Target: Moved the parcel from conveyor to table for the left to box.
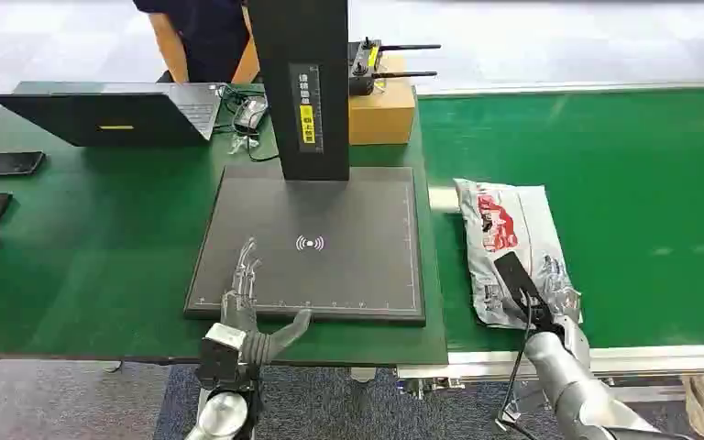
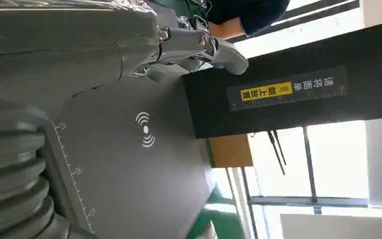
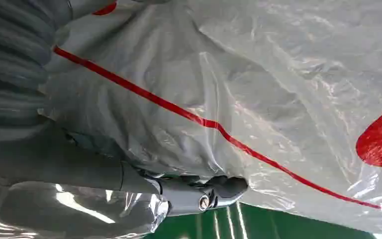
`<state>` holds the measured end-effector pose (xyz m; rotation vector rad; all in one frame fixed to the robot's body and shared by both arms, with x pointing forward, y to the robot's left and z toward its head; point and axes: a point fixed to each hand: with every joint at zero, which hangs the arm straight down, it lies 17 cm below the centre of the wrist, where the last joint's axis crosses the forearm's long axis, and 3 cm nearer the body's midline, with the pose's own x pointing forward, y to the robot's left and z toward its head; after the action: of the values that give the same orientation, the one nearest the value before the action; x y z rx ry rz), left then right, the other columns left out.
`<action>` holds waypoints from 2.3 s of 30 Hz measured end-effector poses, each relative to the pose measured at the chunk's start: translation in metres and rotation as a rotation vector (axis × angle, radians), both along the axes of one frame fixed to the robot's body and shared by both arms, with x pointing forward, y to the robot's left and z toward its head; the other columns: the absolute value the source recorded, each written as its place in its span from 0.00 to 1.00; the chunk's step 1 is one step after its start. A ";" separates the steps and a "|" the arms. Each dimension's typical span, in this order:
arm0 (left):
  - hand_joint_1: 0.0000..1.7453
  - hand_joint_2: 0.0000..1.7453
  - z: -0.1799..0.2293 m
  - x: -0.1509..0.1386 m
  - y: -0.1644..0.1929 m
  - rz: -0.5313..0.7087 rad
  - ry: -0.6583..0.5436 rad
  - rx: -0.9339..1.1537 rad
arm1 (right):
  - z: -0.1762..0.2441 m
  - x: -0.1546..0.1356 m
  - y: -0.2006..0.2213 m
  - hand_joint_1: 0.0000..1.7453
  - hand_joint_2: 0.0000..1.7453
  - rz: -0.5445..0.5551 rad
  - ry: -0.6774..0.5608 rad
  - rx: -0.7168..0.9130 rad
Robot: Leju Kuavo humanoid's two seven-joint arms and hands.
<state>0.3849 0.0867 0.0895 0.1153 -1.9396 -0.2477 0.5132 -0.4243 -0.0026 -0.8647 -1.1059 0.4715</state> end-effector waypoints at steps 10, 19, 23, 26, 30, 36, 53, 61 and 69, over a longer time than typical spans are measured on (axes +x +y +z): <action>0.00 1.00 0.001 0.001 -0.001 -0.002 -0.007 0.008 | 0.001 0.003 0.008 0.91 1.00 0.035 0.004 -0.013; 0.00 1.00 0.001 0.001 0.000 -0.002 -0.007 0.008 | 0.012 0.009 0.010 0.88 1.00 0.043 -0.053 -0.016; 0.00 1.00 0.001 0.001 0.000 -0.001 -0.006 0.006 | 0.020 0.010 0.015 0.86 1.00 0.056 -0.108 -0.021; 0.00 1.00 0.001 0.001 0.000 0.000 -0.006 0.005 | 0.028 0.010 0.022 0.88 1.00 0.072 -0.172 -0.012; 0.00 1.00 0.002 0.001 0.000 0.005 -0.008 0.008 | 0.046 0.010 0.035 0.89 1.00 0.103 -0.299 -0.001; 0.00 1.00 0.002 0.001 0.000 0.010 -0.010 0.011 | 0.074 0.008 0.063 0.85 1.00 0.150 -0.463 0.022; 0.00 1.00 0.003 -0.002 -0.004 0.011 -0.014 0.011 | 0.155 -0.008 0.119 0.79 1.00 0.201 -0.790 0.070; 0.00 1.00 0.003 -0.002 -0.005 0.012 -0.012 0.006 | 0.183 -0.016 0.160 0.73 1.00 0.313 -0.871 0.061; 0.00 1.00 0.004 -0.003 -0.007 0.006 -0.010 -0.005 | 0.196 -0.021 0.221 0.75 1.00 0.476 -0.883 0.050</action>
<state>0.3823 0.0797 0.0935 0.1196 -1.9494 -0.2390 0.4923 -0.2032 0.1931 -0.7694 -2.1538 0.4508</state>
